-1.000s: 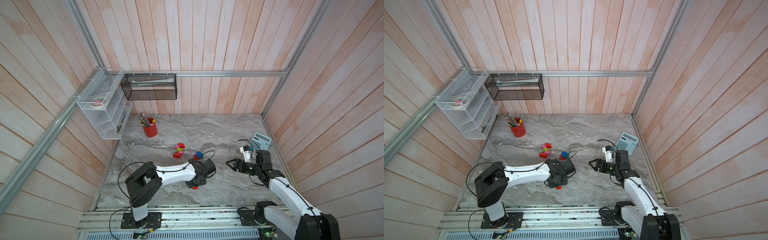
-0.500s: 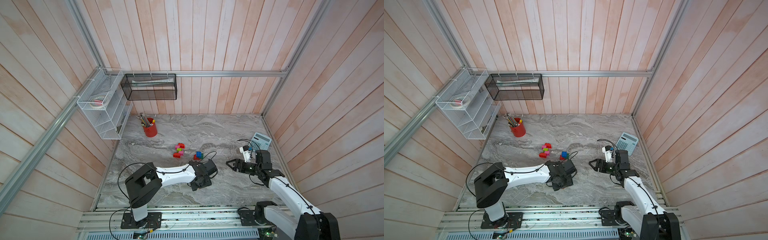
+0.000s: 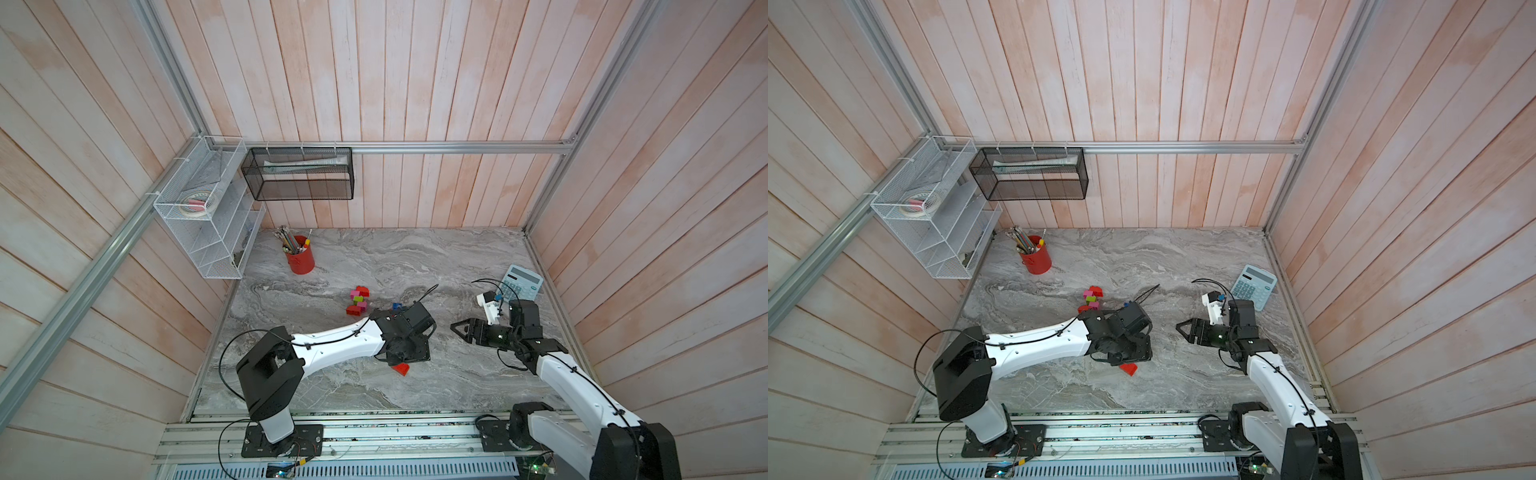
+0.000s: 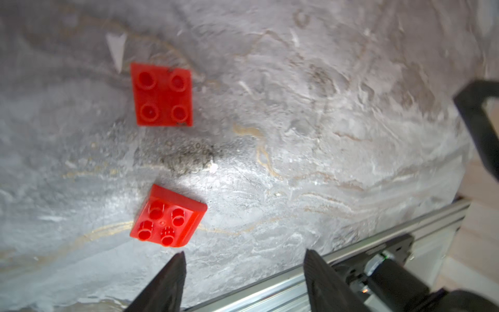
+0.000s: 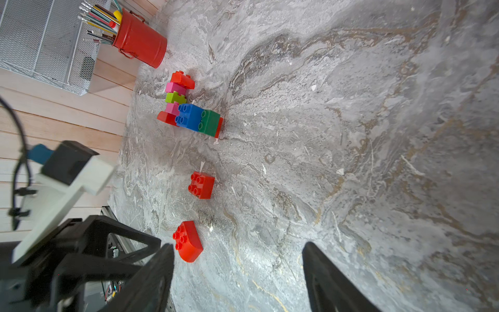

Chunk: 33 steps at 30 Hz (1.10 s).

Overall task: Assemble the letter s with lego
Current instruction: Place the lego brick at the center of the board, then pick up the lego brick from the center of the board.

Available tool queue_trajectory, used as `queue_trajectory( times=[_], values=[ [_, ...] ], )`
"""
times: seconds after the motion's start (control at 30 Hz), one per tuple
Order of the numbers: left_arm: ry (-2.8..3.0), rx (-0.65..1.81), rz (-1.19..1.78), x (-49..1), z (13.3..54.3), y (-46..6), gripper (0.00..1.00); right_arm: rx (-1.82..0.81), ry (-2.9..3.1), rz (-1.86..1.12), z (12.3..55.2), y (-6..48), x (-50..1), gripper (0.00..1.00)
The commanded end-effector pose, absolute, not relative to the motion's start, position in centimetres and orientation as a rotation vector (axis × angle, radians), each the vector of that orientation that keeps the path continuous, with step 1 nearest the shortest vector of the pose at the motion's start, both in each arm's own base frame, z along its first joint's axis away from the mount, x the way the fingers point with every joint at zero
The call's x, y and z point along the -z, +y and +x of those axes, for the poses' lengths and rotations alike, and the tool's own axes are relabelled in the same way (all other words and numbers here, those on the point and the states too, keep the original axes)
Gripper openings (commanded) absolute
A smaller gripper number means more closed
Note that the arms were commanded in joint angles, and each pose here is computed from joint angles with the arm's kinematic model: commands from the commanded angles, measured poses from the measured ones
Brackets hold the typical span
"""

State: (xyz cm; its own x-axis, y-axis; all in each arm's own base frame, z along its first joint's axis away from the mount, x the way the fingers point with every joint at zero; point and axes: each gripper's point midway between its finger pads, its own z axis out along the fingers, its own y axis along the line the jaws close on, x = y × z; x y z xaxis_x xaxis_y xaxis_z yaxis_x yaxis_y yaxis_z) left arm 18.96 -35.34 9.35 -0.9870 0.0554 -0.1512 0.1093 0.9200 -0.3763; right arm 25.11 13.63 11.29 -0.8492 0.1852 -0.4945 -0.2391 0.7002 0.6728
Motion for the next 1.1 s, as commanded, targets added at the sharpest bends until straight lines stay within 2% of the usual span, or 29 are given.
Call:
queue_trajectory(
  times=[0.0,0.23,0.37,0.5,0.73,1.07],
  values=[
    [2.816,0.454,0.678,-10.3,18.7,-34.0,0.71,-1.042,2.311,-0.114,25.6,14.1,-12.8,0.76],
    [2.304,0.386,1.532,-10.6,18.1,-33.7,0.71,-1.033,2.287,-0.142,25.4,14.2,-13.1,0.76],
    [2.075,0.356,1.821,-9.6,17.3,-33.1,0.73,-1.041,2.286,-0.154,25.0,14.4,-13.1,0.78],
    [1.904,0.369,2.007,-8.6,16.5,-32.5,0.74,-1.053,2.288,-0.149,24.5,14.4,-12.8,0.79],
    [1.803,0.269,2.198,-6.3,17.4,-31.0,0.74,-1.055,2.292,-0.13,24.0,14.3,-12.6,0.79],
    [1.681,0.149,2.307,-4.1,19.1,-31.0,0.64,-1.054,2.294,-0.119,24.0,14.3,-12.6,0.78]
  ],
)
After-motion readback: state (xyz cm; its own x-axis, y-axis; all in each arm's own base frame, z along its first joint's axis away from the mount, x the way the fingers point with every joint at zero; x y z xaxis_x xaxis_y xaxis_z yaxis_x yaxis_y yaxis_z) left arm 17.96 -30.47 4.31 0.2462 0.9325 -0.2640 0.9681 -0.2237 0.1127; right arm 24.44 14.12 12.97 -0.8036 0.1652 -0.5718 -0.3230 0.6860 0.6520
